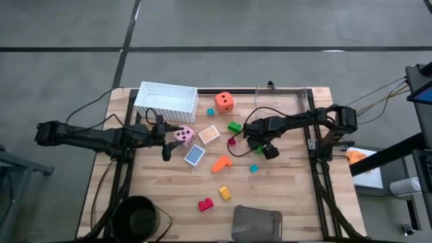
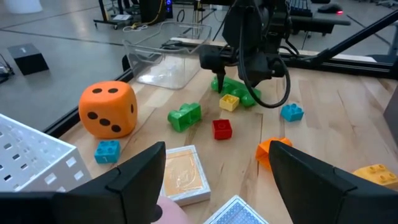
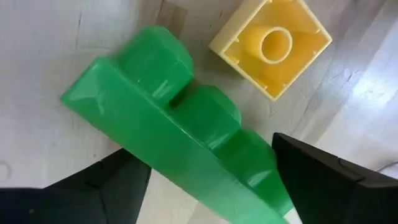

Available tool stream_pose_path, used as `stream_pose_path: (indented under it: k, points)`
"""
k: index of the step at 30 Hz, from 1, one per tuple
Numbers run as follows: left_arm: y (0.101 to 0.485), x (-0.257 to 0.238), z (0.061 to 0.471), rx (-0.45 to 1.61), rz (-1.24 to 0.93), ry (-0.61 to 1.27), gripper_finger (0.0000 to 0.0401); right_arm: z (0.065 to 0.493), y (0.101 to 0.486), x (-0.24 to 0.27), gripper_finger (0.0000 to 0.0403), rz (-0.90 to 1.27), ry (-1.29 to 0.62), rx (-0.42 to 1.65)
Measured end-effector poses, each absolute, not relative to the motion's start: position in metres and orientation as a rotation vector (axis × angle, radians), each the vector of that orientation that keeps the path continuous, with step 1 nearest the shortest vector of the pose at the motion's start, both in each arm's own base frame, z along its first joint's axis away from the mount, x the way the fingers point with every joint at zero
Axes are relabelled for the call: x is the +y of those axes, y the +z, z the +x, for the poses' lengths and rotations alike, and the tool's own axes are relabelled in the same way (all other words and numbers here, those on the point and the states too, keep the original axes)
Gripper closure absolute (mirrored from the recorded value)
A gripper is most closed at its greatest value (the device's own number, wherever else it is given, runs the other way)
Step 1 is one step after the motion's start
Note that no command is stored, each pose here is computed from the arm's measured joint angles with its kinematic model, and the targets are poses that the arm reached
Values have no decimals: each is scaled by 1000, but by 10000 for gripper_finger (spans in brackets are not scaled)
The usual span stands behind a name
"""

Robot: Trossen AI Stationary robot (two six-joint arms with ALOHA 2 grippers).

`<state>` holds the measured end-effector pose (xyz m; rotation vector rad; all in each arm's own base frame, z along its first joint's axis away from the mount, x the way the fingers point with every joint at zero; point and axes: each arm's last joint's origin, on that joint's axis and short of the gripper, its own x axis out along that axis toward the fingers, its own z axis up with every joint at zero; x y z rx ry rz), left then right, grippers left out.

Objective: Pick & Place Toys
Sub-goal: Put the right large green game piece into the white bin

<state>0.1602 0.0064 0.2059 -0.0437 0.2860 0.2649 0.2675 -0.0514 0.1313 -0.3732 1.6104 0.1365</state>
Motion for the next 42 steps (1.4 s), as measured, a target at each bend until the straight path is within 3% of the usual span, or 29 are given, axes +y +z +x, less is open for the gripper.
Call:
stream_pose_path:
  k: [10, 15, 24, 30, 42]
  points:
    - [206, 6, 160, 287, -41, 265, 112, 264, 148, -51, 299, -340, 101, 1546]
    - [206, 6, 160, 286, -37, 264, 112, 259, 149, -49, 374, -304, 112, 1573]
    - [206, 6, 160, 286, -34, 263, 112, 252, 158, -47, 384, -260, 106, 1586]
    - [206, 6, 160, 282, -28, 263, 112, 248, 178, -45, 384, -226, 103, 1475]
    - [196, 6, 158, 108, -8, 255, 112, 252, 214, -35, 385, -55, 218, 690]
